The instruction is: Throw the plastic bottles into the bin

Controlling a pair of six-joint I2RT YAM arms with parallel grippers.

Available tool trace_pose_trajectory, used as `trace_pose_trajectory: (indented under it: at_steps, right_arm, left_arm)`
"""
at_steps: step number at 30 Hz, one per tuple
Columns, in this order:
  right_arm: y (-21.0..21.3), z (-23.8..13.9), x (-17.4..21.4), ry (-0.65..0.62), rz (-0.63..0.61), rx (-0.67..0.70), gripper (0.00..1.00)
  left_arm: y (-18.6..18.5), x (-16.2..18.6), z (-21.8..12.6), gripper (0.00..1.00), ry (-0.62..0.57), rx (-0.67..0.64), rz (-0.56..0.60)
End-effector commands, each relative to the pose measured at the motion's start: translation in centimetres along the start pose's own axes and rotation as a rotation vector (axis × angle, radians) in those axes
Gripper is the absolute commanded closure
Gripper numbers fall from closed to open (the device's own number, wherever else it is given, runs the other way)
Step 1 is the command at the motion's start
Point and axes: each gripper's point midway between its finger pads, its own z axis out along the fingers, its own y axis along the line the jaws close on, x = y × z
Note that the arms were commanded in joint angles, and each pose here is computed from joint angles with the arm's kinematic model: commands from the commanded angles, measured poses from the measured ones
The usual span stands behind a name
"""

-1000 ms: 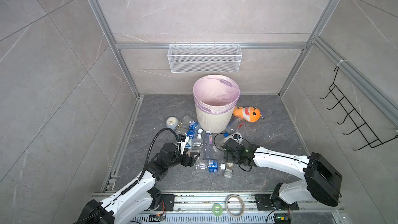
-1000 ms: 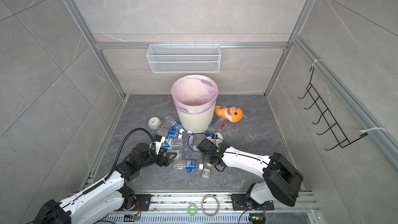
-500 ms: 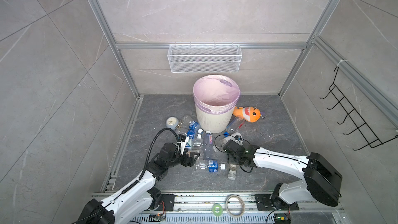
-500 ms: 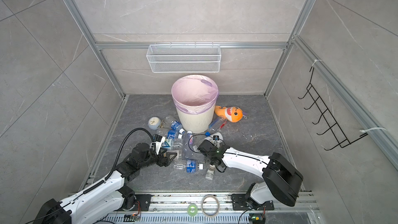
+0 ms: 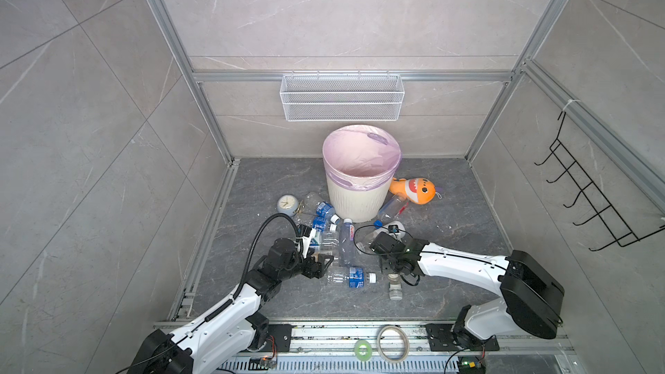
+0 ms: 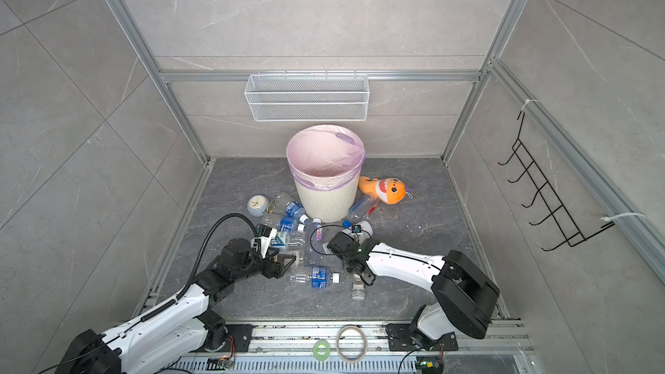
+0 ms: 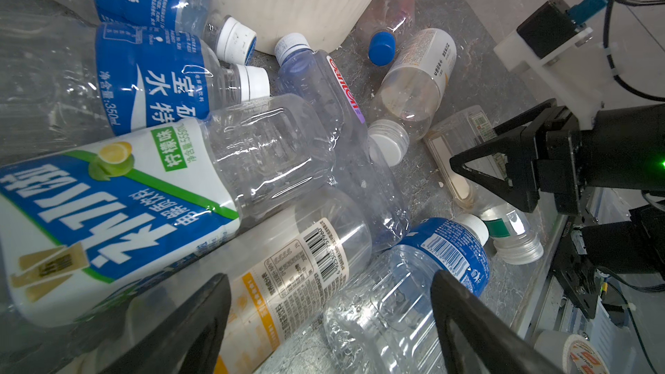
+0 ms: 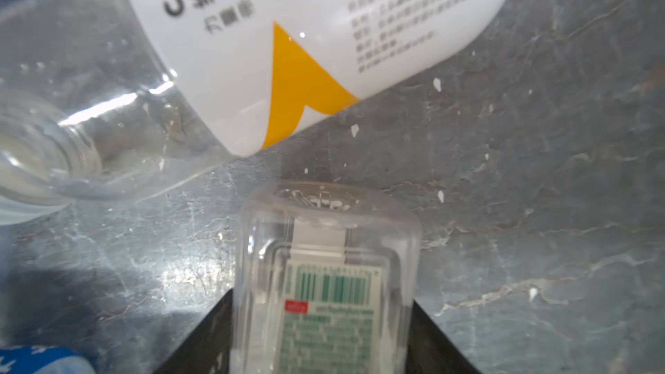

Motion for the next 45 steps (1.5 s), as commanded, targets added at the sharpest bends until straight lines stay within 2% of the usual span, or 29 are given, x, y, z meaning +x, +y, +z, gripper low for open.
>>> trace_pose_trajectory:
  at_steps: [1,4,11,29,37,45]
  right_arm:
    - [-0.6,-0.4,0.1,0.005,-0.055,0.036,0.28]
    - [-0.2,-0.5,0.4,0.007,-0.038,-0.004,0.24]
    - [0.2,0.0,1.7,0.038,-0.003,-0.06,0.24]
    - [-0.2,0.8,2.6,0.035,0.006,-0.064,0.38]
    - [-0.4,-0.1,2.3,-0.02,-0.001,-0.117,0.42]
    - [-1.2,-1.8,1.3,-0.133,0.017,-0.16,0.43]
  left_arm:
    - [-1.0,-2.4,-0.3,0.11,-0.058,0.018,0.051]
    - [-1.0,-2.4,-0.3,0.11,-0.058,0.017,0.051]
    - [-1.0,-2.4,-0.3,0.11,-0.057,0.017,0.051]
    - [-0.9,-2.3,-0.2,0.11,-0.052,0.015,0.05]
    - [-0.9,-2.3,-0.2,0.11,-0.053,0.014,0.05]
    - [-0.9,-2.3,-0.1,0.11,-0.049,0.016,0.048]
